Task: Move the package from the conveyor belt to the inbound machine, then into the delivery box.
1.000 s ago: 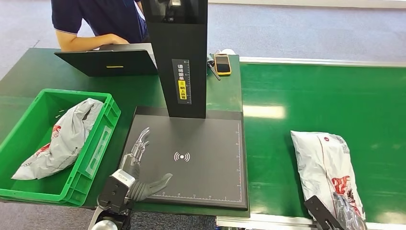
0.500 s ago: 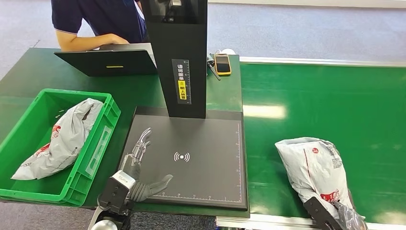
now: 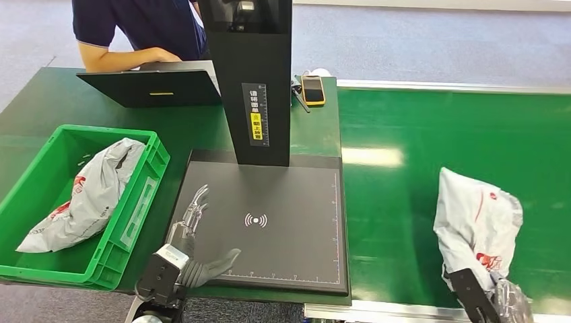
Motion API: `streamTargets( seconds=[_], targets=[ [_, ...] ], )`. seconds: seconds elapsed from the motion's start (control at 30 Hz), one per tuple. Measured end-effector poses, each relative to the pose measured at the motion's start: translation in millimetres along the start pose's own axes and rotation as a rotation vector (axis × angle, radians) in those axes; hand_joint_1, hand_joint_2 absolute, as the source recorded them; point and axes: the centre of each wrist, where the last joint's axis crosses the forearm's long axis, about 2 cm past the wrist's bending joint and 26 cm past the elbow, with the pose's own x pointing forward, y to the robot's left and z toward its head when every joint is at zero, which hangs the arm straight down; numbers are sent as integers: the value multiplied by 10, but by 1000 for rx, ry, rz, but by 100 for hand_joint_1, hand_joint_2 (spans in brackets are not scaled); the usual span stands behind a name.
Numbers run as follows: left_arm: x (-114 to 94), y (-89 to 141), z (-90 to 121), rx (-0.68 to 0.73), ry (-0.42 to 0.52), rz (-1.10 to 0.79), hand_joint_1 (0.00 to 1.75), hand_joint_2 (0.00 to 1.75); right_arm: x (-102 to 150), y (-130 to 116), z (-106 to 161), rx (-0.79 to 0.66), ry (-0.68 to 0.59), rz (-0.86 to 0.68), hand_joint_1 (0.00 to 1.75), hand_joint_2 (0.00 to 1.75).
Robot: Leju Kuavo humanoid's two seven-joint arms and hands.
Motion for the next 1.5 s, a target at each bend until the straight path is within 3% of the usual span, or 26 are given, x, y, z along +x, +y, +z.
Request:
streamTargets(
  seconds=[0.3,0.63,0.83,1.07,1.3,1.5],
  targets=[
    [4,-33,14,6,-6,1,0,175,140,-205,80,-291,-232,-333,175,175],
    [14,-51,6,14,-19,-8,0,175,463,-208,66,-415,-464,-562,175,175],
    [28,-52,-5,6,-32,-28,0,175,1011,137,-72,-207,-607,-633,175,175],
    [52,-37,-62,-4,-48,-36,0,175,1718,719,-26,239,-788,-698,175,175],
    [53,-13,-146,11,-70,-23,0,175,1906,1123,16,537,-798,-690,175,175],
    [59,-41,-215,-5,-81,-16,0,175,1869,1371,-20,634,-721,-575,175,175]
  ],
)
